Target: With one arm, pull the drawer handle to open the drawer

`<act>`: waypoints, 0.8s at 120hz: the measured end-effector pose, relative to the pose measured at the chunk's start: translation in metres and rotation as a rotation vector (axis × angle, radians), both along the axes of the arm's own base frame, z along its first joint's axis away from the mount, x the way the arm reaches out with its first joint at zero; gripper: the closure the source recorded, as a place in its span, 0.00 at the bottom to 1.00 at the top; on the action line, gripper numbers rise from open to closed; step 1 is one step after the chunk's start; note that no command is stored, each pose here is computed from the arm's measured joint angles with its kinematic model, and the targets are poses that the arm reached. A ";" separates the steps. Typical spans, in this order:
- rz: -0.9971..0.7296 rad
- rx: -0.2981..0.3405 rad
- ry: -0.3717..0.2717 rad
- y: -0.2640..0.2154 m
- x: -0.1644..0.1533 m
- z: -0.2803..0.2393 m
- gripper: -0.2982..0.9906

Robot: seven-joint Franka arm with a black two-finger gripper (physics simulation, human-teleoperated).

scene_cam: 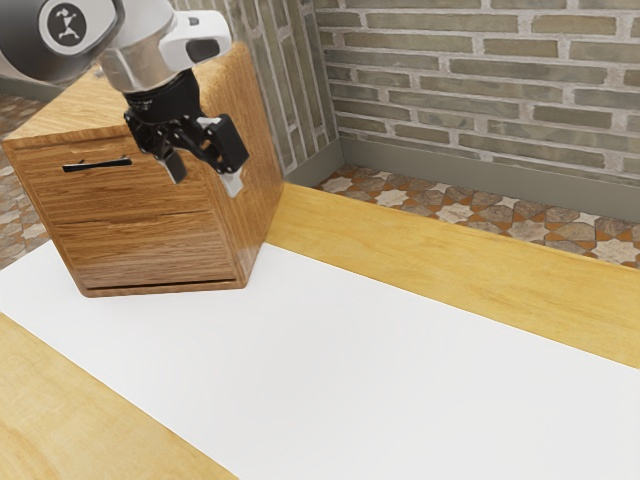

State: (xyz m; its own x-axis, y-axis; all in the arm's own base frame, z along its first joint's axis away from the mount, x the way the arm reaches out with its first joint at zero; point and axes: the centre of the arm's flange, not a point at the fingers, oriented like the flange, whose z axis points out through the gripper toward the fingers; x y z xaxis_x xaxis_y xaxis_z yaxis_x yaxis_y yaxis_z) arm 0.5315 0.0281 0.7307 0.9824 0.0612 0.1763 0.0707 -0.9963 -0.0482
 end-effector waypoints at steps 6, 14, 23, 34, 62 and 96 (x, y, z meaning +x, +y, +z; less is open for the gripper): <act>0.045 0.004 0.003 0.021 -0.002 0.001 0.25; 0.113 0.008 0.009 0.053 -0.007 0.001 0.25; 0.190 -0.011 0.005 0.086 -0.016 0.005 0.25; 0.291 -0.048 -0.148 0.089 -0.070 0.088 0.25; 0.771 -0.160 -0.158 0.112 -0.093 0.099 0.25; 1.312 -0.289 -0.091 0.191 -0.171 0.035 0.25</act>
State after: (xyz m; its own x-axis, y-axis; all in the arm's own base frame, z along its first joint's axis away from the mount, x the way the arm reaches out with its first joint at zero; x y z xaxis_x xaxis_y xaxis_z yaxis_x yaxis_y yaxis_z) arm 0.3608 0.2186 0.7653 0.1561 0.9860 0.0583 0.9645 -0.1649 0.2061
